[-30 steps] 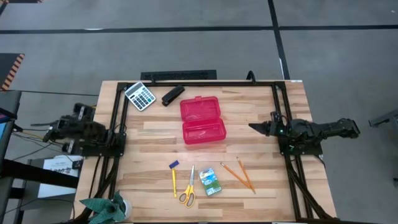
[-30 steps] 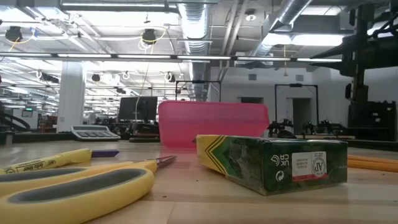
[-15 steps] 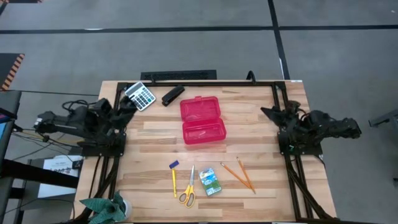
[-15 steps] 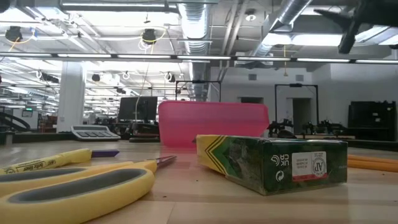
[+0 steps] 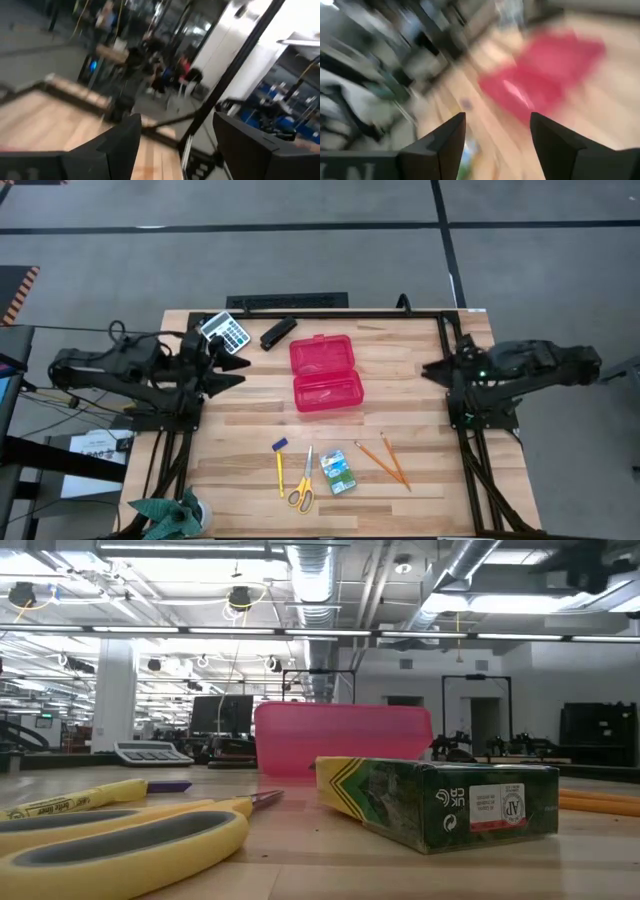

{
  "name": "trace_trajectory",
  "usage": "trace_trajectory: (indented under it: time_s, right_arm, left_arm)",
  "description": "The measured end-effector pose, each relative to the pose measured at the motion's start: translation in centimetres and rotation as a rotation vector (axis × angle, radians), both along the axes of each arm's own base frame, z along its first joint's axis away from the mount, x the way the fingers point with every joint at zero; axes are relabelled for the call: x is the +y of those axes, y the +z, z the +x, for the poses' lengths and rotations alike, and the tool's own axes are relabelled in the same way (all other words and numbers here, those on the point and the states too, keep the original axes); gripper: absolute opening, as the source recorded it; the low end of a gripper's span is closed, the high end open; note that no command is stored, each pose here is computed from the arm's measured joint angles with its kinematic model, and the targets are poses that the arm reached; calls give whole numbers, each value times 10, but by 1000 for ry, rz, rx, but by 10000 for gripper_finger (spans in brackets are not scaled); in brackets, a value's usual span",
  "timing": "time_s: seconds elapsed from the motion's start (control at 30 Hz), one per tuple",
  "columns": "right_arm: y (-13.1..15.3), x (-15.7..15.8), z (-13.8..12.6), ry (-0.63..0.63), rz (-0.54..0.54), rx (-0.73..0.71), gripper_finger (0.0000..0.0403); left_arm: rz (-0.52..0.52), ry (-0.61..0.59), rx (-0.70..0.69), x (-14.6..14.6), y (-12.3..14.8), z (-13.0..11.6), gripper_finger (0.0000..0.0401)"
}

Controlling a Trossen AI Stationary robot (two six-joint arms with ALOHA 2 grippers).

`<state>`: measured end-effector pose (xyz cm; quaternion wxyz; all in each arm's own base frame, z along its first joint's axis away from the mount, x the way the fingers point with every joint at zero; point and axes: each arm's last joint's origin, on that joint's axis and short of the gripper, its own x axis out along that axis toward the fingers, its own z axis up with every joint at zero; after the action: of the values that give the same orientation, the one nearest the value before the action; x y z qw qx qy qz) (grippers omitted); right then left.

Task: Pack school essentials
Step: Put the yellow scissors into the red supply box

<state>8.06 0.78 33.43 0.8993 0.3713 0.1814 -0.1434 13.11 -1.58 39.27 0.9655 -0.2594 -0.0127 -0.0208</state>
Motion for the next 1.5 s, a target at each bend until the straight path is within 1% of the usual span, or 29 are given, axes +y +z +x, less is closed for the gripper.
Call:
trace_trajectory:
  time_s: [0.13,0.2,0.27,0.37,0.43,0.53,0.6,0.7,0.8,0.9,1.03,1.13,1.23,1.37,1.5]
  right_arm:
    - [-9,14,18,76,116,274,234]
    - [-16,24,30,120,169,363,234]
    - [-23,37,40,156,197,439,234]
    - [-34,59,53,180,204,539,234]
    - [-45,75,62,165,191,612,234]
    - [-64,99,76,136,124,684,234]
    - [-77,115,85,135,62,689,234]
    - [-94,137,101,157,14,648,234]
    - [-107,154,117,195,14,600,234]
    - [-118,168,134,223,40,537,234]
    - [-106,180,163,257,55,439,234]
    - [-92,186,190,274,21,404,234]
    - [-81,191,221,300,-40,370,234]
    - [-84,190,261,312,-129,388,234]
    - [-88,183,294,283,-146,382,234]
  left_arm:
    - [-45,4,90,1,1,-9,242]
    - [-64,20,128,2,-3,-11,242]
    - [-83,45,183,3,-8,-12,242]
    - [-84,72,255,3,-15,-12,242]
    - [-77,77,300,3,-19,-8,242]
    - [-68,79,350,2,-24,-3,242]
    - [-59,80,372,2,-27,1,242]
    - [-46,81,408,1,-31,7,242]
    - [-43,78,433,0,-34,13,242]
    - [-46,28,466,-2,-37,18,242]
    - [-47,-20,535,-4,-44,21,242]
    - [-36,-50,586,-5,-48,20,242]
    - [-25,-57,625,-5,-52,20,242]
    - [-5,-35,659,-5,-55,20,242]
    - [-5,-3,680,-4,-57,19,242]
